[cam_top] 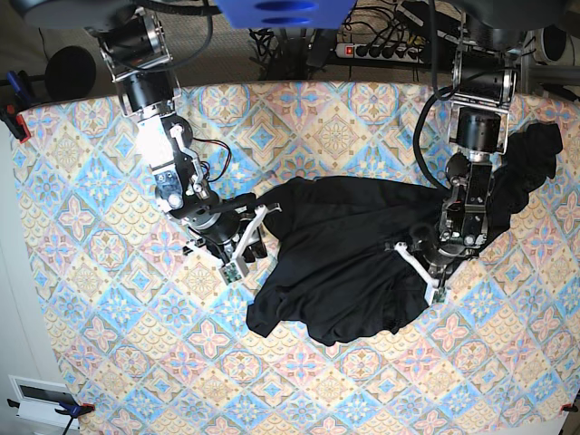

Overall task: Layout the t-shirt on the table in an organized manner, then fold the t-shirt properly
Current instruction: 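Lift and pull the shirt apart between both grippers, then release, then grasp the shirt with both grippers and stretch it apart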

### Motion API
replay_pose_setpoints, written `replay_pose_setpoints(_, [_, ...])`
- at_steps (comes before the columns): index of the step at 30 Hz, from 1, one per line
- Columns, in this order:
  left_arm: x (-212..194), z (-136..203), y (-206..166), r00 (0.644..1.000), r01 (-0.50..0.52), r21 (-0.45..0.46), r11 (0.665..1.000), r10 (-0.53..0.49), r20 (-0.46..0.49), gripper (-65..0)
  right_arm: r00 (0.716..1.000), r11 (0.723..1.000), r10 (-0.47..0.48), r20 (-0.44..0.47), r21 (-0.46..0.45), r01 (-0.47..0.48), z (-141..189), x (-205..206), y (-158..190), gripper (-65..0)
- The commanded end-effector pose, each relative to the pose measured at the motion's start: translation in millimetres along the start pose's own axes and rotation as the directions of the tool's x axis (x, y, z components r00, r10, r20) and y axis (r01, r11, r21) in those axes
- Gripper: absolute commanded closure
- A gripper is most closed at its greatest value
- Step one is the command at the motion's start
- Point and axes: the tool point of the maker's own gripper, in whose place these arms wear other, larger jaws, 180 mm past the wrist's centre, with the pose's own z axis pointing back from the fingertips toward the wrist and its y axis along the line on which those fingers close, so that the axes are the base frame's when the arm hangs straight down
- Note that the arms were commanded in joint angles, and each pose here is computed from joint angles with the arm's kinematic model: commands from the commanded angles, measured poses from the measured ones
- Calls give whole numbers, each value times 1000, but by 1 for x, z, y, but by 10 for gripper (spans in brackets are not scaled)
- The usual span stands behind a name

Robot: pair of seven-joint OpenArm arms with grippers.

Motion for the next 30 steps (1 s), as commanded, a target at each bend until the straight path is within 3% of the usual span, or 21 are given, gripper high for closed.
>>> replay_pose_setpoints(1, [39, 14, -10, 993, 18, -33, 999, -14, 119, 0, 998, 1000, 8, 70, 1, -8, 3, 25, -2, -117])
replay_pose_setpoints(6, [65, 62, -55, 960, 89, -132, 987, -49, 274, 0, 997, 1000, 5, 74, -7, -4, 3, 26, -6, -117])
replay_pose_setpoints(9, [64, 88, -85, 943, 116, -203, 972, -44, 329, 0, 995, 998, -29, 92, -49, 34, 10, 29, -26, -117])
replay_pose_setpoints(13, [43, 105, -126, 954, 93, -329, 940, 11, 300, 0, 989, 988, -76, 129, -124, 92, 24, 34, -63, -117])
replay_pose_setpoints(18, [-1, 114, -197, 988, 61, -504, 862, 18, 151, 0, 988, 978, -61, 140, -188, 87, 46, 36, -101, -117])
replay_pose_setpoints(22, [-41, 133, -256, 989, 148, -646, 748, -105, 105, 0, 992, 974, -29, 127, -220, 57, 59, 35, -121, -117])
replay_pose_setpoints(26, [-75, 145, -280, 969, 219, -725, 654, -235, 81, 0, 994, 972, -19, 107, -233, 43, 64, 28, -127, -117])
replay_pose_setpoints(28, [-89, 144, -284, 955, 232, -741, 630, -293, 51, 0, 994, 972, -21, 106, -230, 45, 63, 27, -126, -117])
replay_pose_setpoints(30, [-91, 142, -282, 953, 236, -734, 636, -301, 45, 0, 994, 976, -30, 105, -213, 52, 62, 27, -122, -117])
